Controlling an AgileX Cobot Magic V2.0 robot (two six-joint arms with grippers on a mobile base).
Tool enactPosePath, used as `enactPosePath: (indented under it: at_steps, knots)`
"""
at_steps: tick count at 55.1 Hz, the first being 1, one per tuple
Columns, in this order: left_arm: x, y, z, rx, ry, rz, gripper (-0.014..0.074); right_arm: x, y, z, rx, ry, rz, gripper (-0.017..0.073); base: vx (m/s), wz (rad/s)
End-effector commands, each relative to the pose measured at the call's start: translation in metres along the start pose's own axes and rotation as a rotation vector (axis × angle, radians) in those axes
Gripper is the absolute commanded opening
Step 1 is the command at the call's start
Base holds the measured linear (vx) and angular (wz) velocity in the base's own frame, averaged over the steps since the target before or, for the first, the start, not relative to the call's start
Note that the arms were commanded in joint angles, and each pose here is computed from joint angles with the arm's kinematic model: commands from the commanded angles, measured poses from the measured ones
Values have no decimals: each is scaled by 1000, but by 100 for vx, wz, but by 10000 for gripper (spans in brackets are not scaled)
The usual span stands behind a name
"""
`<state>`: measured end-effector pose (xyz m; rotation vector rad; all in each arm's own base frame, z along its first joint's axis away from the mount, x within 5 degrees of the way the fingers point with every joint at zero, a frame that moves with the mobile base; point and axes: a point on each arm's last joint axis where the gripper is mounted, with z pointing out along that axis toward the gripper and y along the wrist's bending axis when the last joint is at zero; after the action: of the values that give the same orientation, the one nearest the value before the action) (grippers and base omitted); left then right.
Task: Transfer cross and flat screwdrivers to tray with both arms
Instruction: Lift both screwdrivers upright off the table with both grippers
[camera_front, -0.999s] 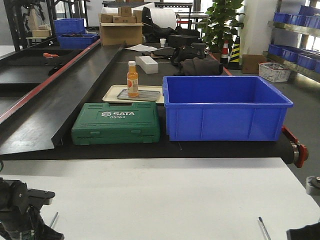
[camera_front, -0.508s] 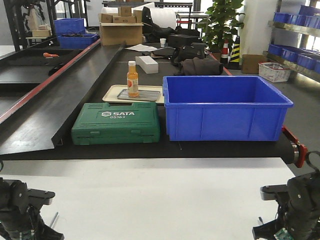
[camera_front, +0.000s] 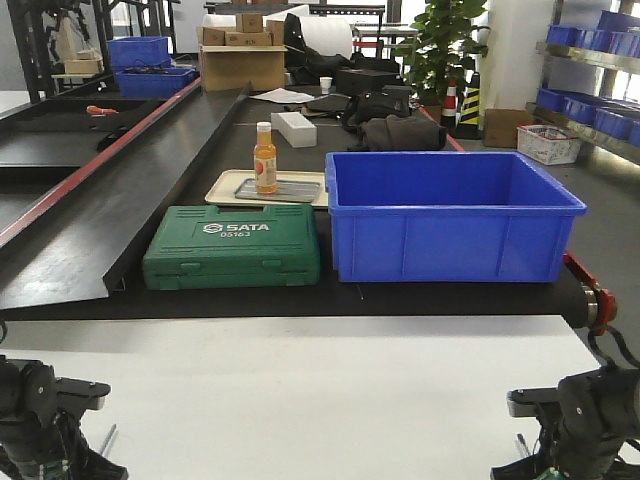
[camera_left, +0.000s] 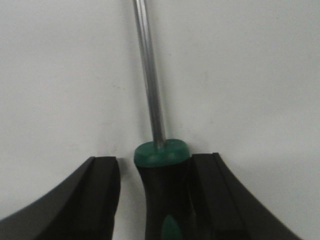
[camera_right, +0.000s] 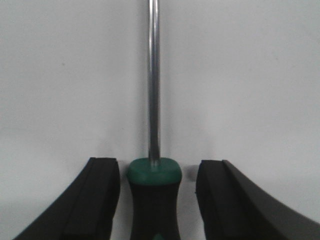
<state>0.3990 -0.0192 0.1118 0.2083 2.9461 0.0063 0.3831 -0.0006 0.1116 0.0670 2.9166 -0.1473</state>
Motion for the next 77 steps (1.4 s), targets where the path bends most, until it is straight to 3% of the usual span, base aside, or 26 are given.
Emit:
enactPosePath:
  at_steps: [1,25,34,42,46,51,53,69,77]
  knots:
    - [-10,0,-18,-2,-70,-3,452,-11,-3,-14,-4,-67,-1,431,0,0]
    - [-9,0,-18,-2,-68,-3,452,-1,-4,-14,3,39,14,289,0,0]
    - [-9,0,-18,-2,-65,-3,441,2,-4,-14,9,69,14,183,0,0]
    - [-8,0,-19,-1,-56,-4,332,1,-4,-16,8,62,15,39,0,0]
    - [-8,0,-19,0,-51,-4,207,-1,-5,-20,5,38,12,-15,0,0]
    - [-7,-1,-19,2,-47,-5,20,-5,-5,-29,-2,-9,-17,-13,0,0]
    - [-7,-1,-20,2,-47,-4,-9,-6,-5,-33,-7,-27,-26,-12,0,0]
    - [-17,0,-75,-13,-224,-5,-6,-16,-4,-100,-88,-251,-32,-10,0,0]
    - [-17,-2,-127,-20,-374,-5,-4,-13,8,-144,-122,-377,-105,-10,0,0]
